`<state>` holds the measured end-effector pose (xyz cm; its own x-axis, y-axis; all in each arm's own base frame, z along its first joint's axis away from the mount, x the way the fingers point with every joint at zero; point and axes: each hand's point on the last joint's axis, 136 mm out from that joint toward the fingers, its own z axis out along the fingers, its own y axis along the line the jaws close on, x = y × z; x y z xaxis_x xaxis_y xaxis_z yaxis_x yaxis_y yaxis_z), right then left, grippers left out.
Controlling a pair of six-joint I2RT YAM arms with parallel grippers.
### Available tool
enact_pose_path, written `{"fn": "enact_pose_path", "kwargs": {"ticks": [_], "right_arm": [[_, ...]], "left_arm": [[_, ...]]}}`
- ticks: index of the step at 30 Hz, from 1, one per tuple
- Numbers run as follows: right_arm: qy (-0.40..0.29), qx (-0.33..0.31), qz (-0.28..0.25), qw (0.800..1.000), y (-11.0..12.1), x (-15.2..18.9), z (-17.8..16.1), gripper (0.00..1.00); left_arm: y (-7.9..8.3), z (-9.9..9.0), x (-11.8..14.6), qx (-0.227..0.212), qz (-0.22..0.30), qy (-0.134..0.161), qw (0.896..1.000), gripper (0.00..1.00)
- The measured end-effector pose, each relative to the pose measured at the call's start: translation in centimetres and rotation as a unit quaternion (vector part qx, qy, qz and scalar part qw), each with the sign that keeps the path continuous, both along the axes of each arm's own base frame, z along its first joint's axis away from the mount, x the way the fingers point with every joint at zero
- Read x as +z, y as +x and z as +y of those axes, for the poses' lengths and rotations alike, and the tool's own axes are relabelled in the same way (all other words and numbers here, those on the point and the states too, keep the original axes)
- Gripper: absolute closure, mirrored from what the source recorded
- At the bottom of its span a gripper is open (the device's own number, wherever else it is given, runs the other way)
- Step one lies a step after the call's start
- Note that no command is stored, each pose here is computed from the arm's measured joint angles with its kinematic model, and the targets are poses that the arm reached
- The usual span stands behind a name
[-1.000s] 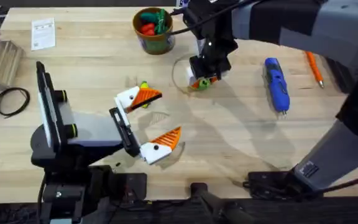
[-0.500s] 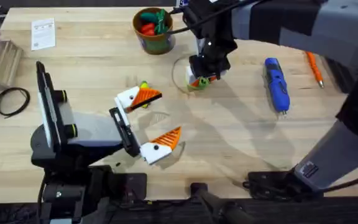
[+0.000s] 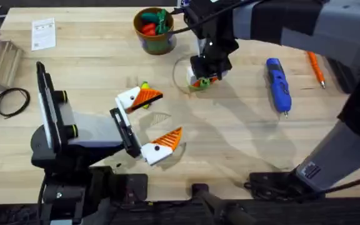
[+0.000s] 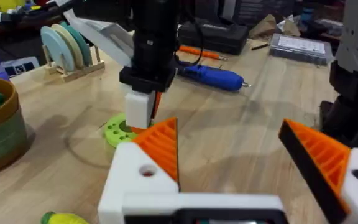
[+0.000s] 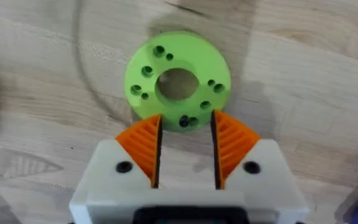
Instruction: Pick up the gripper from the table and insert it into the empty holder that is missing its gripper. Then pick up a screw, insert it into the mounting hole, and use the screwdriver to tighten it. Finally, clean up the table by picking up the vegetable and placing it into the bucket.
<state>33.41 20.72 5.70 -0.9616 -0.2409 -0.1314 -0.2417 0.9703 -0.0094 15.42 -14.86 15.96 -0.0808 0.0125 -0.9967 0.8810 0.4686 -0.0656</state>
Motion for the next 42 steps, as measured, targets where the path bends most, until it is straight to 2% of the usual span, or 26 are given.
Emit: {"fn": "enact_pose_path", "kwargs": {"ticks": [26,35,42], "right_arm": [[0.003,0.001,-0.005,1.0,0.36,0.65,0.27,0.57],[0.003,0.003,-0.005,1.0,0.26,0.65,0.44,0.636],[0.0,0.003,-0.005,1.0,0.22,0.64,0.32,0.646]], "left_arm": [[0.0,0.0,0.0,0.0,0.0,0.0,1.0,0.014],[0.0,0.0,0.0,0.0,0.0,0.0,1.0,0.015],[0.0,0.0,0.0,0.0,0.0,0.0,1.0,0.015]]}}
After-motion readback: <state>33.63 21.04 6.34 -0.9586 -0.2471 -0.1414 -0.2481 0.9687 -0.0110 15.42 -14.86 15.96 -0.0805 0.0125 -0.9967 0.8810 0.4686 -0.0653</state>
